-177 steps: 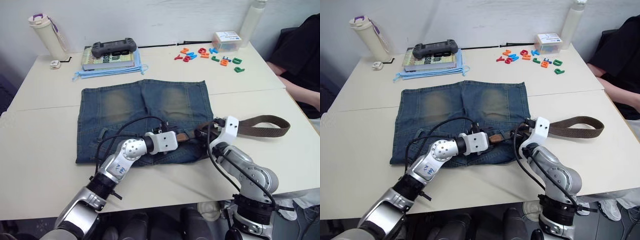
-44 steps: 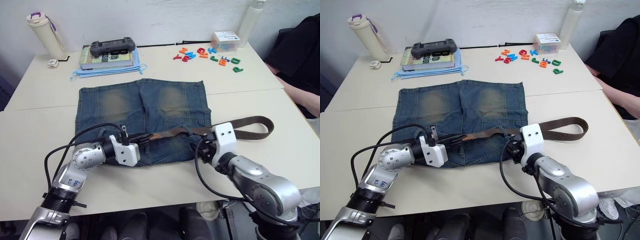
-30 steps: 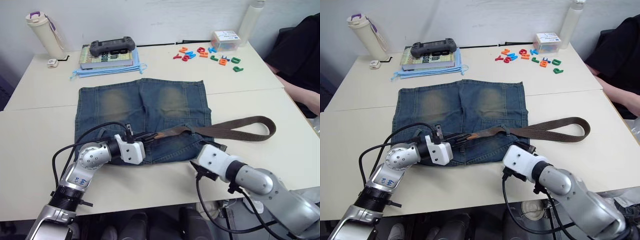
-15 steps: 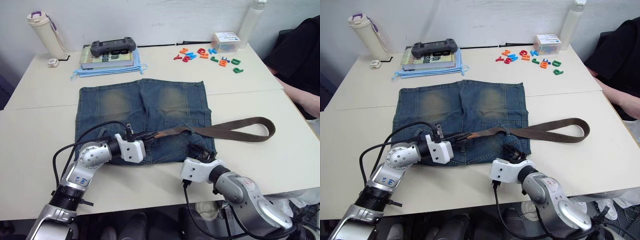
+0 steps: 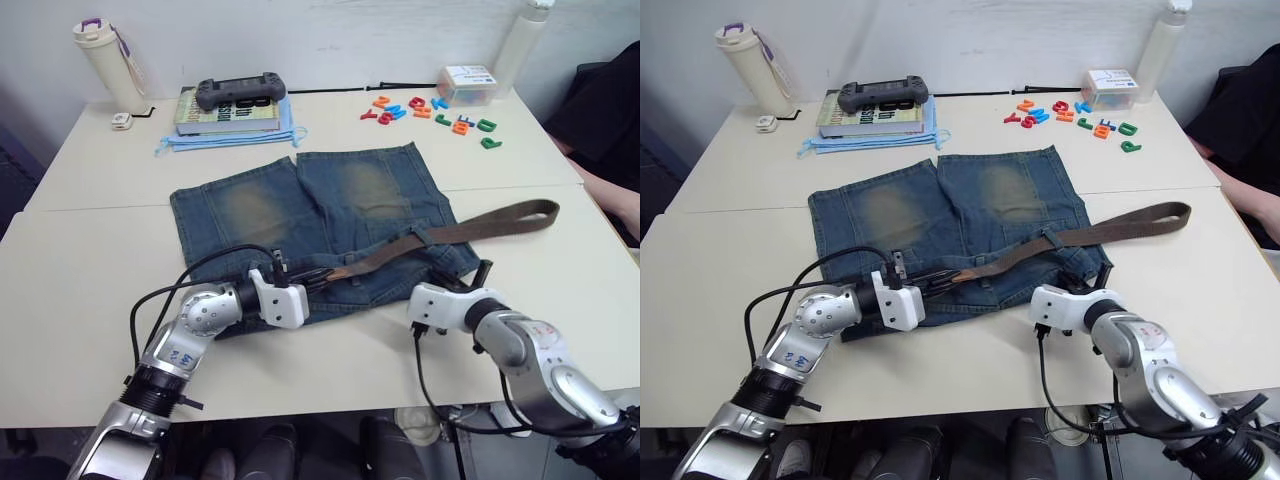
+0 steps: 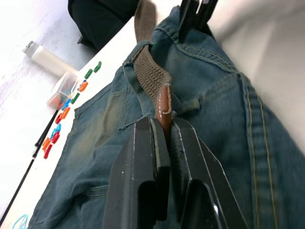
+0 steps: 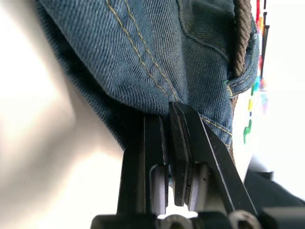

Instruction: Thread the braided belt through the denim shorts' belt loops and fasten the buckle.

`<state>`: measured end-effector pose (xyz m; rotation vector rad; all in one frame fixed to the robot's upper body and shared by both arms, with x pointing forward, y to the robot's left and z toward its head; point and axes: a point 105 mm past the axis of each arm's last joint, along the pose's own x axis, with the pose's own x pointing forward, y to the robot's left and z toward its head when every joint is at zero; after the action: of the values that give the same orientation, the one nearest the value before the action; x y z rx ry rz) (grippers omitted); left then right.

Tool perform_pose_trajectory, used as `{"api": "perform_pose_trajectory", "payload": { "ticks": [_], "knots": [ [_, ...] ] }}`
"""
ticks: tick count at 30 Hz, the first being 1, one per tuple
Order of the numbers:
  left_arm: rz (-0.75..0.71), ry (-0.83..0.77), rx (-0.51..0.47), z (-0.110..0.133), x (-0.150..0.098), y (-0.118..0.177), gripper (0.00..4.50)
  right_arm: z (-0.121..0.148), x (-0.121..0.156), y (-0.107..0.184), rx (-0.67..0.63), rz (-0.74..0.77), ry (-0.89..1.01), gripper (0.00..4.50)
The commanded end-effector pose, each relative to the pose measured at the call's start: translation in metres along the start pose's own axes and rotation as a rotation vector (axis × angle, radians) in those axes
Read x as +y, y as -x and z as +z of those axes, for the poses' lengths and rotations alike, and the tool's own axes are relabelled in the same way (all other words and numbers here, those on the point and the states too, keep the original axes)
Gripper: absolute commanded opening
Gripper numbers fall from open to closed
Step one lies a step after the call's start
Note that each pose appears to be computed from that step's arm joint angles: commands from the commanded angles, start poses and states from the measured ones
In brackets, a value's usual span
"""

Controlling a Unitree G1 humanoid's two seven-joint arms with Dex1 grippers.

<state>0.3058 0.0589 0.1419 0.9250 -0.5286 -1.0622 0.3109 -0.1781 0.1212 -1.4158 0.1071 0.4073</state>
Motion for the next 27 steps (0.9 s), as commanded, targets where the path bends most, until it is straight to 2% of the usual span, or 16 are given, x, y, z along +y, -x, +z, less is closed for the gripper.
{"api": "perform_pose_trajectory", "payload": {
  "ticks": [1, 5, 9, 12, 15, 17, 20, 22, 25, 27],
  "knots": [
    [0.019, -0.029, -0.027, 0.007, 0.004, -0.009, 0.00, 0.002, -0.015, 0.001, -0.032, -0.040, 0.037, 0.05],
    [0.035, -0.041, -0.023, 0.007, 0.006, -0.020, 0.00, 0.011, -0.006, 0.003, -0.073, 0.008, -0.056, 0.05],
    [0.042, -0.045, -0.024, 0.007, 0.008, -0.023, 0.00, 0.007, -0.012, 0.011, -0.055, -0.008, -0.105, 0.05],
    [0.042, -0.046, -0.025, 0.007, 0.008, -0.021, 0.00, 0.006, -0.027, 0.023, -0.065, -0.025, -0.199, 1.18],
    [0.042, -0.046, -0.025, 0.007, 0.008, -0.020, 0.00, 0.007, -0.039, 0.032, -0.075, -0.042, -0.280, 2.64],
    [0.048, -0.050, -0.029, 0.008, 0.009, -0.020, 0.00, 0.013, -0.053, 0.040, -0.113, -0.052, -0.441, 3.64],
    [0.065, -0.056, -0.044, 0.011, 0.012, -0.020, 0.00, 0.023, -0.066, 0.050, -0.179, -0.013, -0.737, 3.64],
    [0.079, -0.072, -0.053, 0.013, 0.014, -0.020, 0.00, 0.030, -0.069, 0.053, -0.218, 0.043, -1.005, 3.64],
    [0.093, -0.083, -0.070, 0.016, 0.018, -0.020, 0.00, 0.043, -0.059, 0.048, -0.299, 0.170, -1.404, 3.64],
    [0.101, -0.095, -0.076, 0.017, 0.020, -0.019, 0.00, 0.051, -0.054, 0.042, -0.359, 0.188, -1.587, 3.64]
  ]
}}
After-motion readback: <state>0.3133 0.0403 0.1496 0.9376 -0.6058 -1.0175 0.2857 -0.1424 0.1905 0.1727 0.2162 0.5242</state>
